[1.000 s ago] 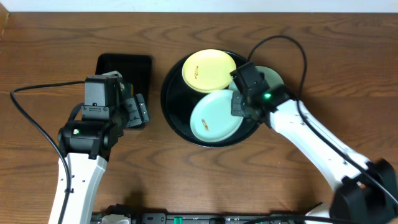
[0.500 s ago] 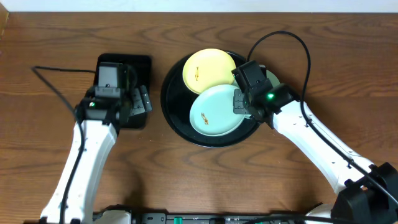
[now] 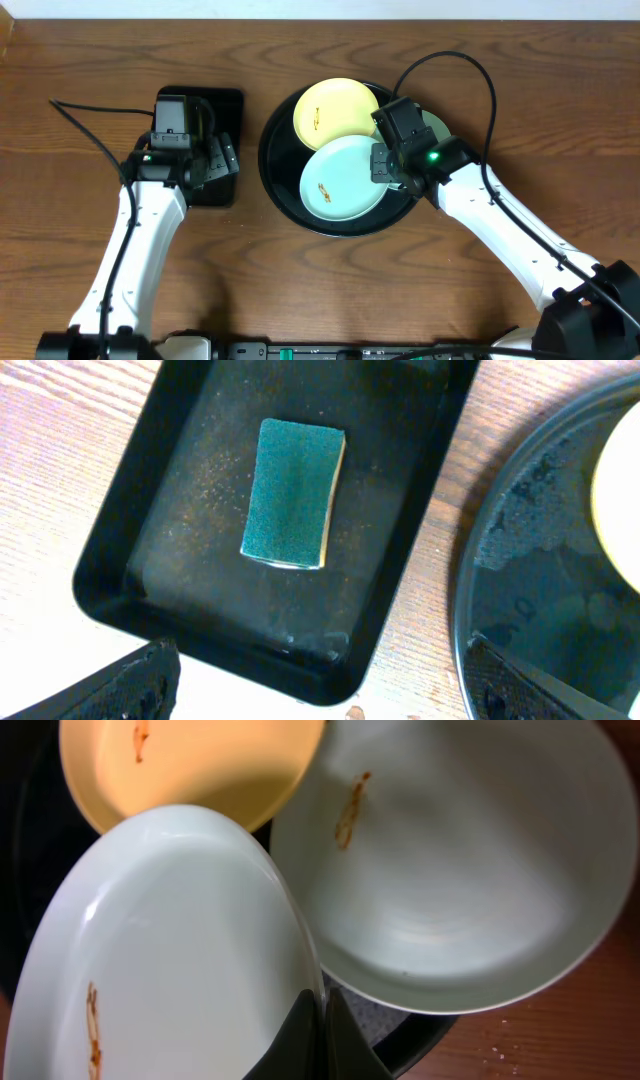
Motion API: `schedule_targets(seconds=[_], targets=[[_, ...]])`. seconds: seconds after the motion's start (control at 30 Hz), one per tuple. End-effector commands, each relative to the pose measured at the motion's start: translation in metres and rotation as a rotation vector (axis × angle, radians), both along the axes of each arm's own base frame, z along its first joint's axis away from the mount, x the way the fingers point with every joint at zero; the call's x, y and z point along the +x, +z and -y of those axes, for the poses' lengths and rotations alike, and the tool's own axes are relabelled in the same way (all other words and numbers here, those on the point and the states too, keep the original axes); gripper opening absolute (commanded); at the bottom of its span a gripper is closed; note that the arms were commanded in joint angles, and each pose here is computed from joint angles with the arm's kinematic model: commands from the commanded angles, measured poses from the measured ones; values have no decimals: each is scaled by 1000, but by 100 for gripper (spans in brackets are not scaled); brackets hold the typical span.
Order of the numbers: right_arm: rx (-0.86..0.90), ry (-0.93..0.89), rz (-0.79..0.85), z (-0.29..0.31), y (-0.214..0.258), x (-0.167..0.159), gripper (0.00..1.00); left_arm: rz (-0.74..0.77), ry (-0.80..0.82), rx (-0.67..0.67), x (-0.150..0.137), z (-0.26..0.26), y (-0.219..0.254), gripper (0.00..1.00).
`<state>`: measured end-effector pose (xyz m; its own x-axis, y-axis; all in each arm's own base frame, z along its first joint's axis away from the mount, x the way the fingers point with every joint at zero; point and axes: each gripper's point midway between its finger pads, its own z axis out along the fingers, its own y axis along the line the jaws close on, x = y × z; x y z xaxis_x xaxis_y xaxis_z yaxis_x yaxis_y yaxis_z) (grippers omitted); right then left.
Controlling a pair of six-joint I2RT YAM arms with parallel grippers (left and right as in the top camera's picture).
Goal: Clean dirty plates on tray and stack at the side
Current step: 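Lower left gripper onto the green sponge and grasp it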
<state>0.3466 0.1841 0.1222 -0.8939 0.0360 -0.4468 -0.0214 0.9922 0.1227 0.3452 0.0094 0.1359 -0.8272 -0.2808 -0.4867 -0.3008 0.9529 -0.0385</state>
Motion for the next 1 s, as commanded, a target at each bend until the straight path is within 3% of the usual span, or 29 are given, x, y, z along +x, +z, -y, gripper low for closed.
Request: schedule_targets(seconds=[0.0,0.4,0.77,0.97], targets=[[-3,71,-12,-10,-5,-7,1,-33,-2,21,8,-4,-16,91],[-89,144,20,-18,-16,-17,1,-28,22,51,47,-26,-59,92],[-85,145,24,-19,-15,-16,1,-120,48,57,51,-45,-114,91],[-86,145,24,-19,-15,-16,1,-165,-33,91,52,-46,-135,72]])
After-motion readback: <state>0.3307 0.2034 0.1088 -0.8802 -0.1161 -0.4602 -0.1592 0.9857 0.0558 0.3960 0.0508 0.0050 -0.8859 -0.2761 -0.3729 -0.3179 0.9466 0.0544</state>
